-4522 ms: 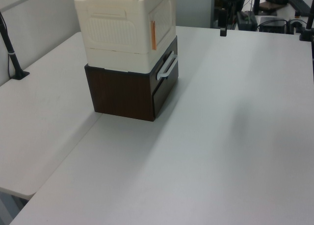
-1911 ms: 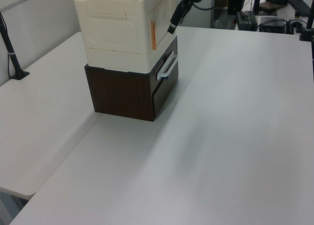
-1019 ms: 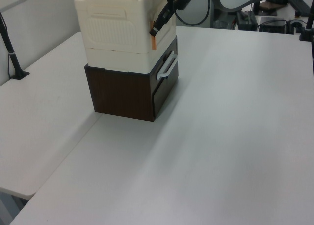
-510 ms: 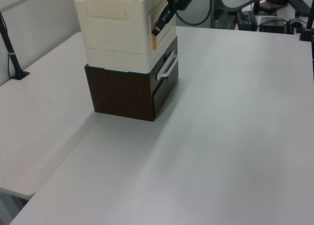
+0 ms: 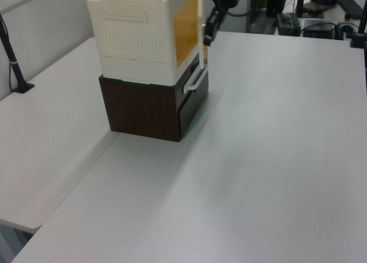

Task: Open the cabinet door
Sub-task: 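Pull the door edge outward, swinging the door open on its hinge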

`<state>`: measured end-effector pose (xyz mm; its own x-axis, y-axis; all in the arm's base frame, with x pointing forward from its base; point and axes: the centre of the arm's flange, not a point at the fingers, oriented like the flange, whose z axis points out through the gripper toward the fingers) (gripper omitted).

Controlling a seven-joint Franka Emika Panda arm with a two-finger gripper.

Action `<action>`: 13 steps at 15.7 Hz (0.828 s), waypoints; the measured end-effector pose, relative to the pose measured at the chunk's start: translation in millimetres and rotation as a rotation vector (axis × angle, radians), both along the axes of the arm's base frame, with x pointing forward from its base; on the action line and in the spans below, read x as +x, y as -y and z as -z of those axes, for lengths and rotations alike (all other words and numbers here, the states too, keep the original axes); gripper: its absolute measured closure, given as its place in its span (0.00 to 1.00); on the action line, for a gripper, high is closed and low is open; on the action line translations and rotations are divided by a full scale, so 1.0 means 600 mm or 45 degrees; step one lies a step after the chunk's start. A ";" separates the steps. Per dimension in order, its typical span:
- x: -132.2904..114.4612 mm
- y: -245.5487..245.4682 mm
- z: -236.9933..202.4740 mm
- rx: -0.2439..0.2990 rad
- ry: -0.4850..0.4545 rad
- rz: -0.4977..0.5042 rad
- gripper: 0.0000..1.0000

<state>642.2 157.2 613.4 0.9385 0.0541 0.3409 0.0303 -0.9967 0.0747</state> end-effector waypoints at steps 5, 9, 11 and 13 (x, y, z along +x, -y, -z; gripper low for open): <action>-0.050 0.041 -0.010 -0.052 -0.246 0.038 0.15; -0.117 0.076 -0.091 -0.067 -0.290 -0.012 0.00; -0.146 0.112 -0.143 -0.033 -0.259 -0.003 0.00; -0.155 0.128 -0.166 0.003 -0.231 0.002 0.00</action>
<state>549.5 80.4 713.3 0.9847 0.0518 0.1665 0.0413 -0.9970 0.0661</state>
